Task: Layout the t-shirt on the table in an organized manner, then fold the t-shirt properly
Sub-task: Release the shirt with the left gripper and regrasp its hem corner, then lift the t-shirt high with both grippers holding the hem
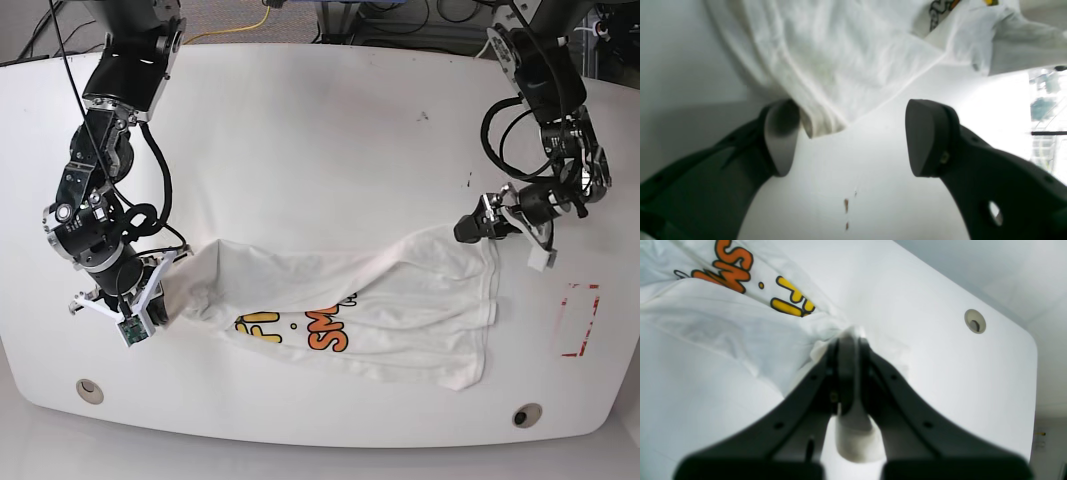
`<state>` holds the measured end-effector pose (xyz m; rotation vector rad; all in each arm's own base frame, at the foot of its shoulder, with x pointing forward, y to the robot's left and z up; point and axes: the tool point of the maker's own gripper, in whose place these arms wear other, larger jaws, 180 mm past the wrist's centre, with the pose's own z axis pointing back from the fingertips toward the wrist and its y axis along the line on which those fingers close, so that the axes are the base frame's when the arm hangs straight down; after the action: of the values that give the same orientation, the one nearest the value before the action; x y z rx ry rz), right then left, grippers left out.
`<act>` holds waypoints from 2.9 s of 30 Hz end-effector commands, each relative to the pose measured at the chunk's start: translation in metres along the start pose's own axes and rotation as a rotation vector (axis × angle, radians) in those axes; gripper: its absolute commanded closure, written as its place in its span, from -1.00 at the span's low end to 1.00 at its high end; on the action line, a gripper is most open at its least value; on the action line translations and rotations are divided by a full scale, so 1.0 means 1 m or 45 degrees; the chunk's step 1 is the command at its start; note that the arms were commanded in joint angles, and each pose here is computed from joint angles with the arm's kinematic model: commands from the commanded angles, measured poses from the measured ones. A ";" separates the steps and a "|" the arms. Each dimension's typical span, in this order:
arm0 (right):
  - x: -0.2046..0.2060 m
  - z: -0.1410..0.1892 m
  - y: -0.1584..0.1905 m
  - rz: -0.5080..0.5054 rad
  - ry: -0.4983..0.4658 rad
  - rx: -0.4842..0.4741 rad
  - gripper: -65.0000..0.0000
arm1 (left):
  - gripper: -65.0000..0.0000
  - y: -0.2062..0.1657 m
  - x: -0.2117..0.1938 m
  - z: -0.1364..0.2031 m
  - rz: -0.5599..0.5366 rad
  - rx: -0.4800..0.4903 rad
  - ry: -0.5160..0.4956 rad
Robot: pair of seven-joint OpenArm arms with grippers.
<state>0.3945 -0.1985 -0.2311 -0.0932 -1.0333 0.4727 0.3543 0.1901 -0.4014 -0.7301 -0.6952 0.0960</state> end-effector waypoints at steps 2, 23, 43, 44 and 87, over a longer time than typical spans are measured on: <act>0.020 0.005 -0.010 0.015 -0.080 -0.030 1.00 | -0.41 0.005 0.003 -0.003 0.005 0.017 0.029; 0.020 0.006 -0.010 0.010 -0.086 -0.027 1.00 | 0.91 -0.002 0.011 -0.018 0.064 -0.028 -0.064; 0.033 0.016 -0.010 0.040 -0.137 -0.052 1.00 | 1.00 -0.038 0.089 0.018 -0.249 0.000 -0.312; 0.035 0.018 -0.011 0.047 -0.147 -0.057 1.00 | 1.00 -0.043 0.096 0.023 -0.288 0.005 -0.325; 0.215 0.032 -0.159 -0.014 -0.429 -0.254 1.00 | 1.00 -0.292 0.361 0.227 -1.124 0.105 -1.159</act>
<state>0.5111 -0.2572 -0.0361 -0.1642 -1.3134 0.3640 0.4622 0.2163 0.0645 -0.2173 -1.7026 -0.3550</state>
